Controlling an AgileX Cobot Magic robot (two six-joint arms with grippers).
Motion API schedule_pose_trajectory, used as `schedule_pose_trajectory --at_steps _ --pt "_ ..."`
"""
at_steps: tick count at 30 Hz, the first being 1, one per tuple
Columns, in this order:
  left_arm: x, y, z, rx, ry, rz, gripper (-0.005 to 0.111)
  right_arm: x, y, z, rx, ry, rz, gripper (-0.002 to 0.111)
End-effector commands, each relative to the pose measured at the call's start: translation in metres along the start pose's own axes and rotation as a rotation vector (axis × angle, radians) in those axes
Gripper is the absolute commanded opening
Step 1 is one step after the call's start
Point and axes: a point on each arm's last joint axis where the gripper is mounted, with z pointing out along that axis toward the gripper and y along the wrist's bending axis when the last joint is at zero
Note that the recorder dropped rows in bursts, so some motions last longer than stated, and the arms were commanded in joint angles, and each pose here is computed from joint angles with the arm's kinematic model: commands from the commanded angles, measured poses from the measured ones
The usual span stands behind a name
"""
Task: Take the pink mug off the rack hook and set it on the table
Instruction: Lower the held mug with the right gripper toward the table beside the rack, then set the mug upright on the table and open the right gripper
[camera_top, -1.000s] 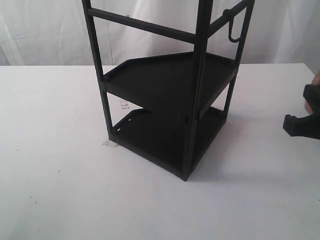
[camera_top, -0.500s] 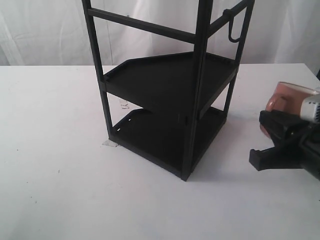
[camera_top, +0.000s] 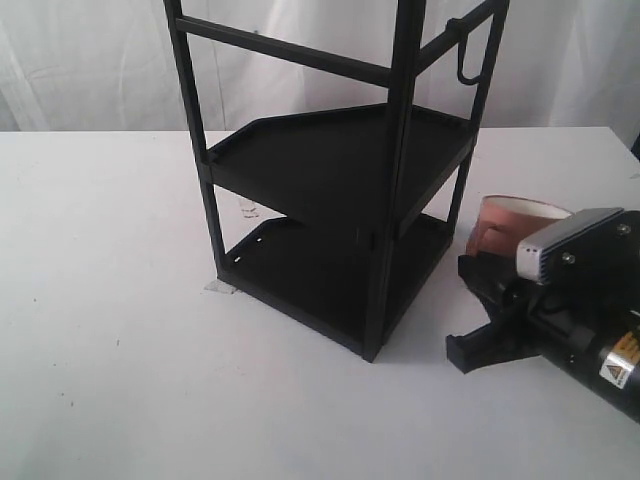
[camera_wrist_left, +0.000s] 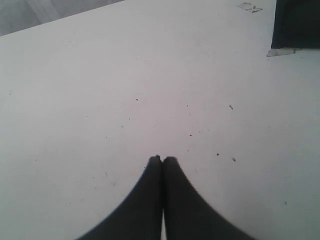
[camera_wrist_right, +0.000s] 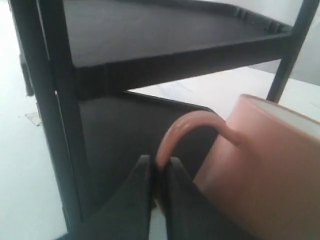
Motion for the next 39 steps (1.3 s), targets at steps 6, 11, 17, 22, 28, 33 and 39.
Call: schedule_pose_trajectory --at_steps 6,11,17,22,28,33,39 --pt "0.001 -0.001 0.0 0.008 -0.003 -0.006 0.0 0.043 0.009 0.029 -0.118 0.034 -0.147 0.0" --pt "0.001 -0.001 0.0 0.008 -0.003 -0.006 0.0 0.062 0.01 0.036 -0.126 0.086 -0.123 0.0" --pt "0.001 -0.001 0.0 0.008 -0.003 -0.006 0.0 0.071 0.011 0.038 -0.135 0.103 -0.113 0.0" --pt "0.001 -0.001 0.0 0.008 -0.003 -0.006 0.0 0.07 0.011 0.038 -0.135 0.093 -0.112 0.002" --pt "0.001 -0.001 0.0 0.008 -0.003 -0.006 0.0 0.069 0.011 0.038 -0.137 0.091 -0.113 0.018" --pt "0.001 -0.001 0.0 0.008 -0.003 -0.006 0.0 0.069 0.011 0.038 -0.137 0.091 -0.113 0.023" --pt "0.001 -0.001 0.0 0.008 -0.003 -0.006 0.0 0.069 0.011 0.038 -0.137 0.091 -0.113 0.023"
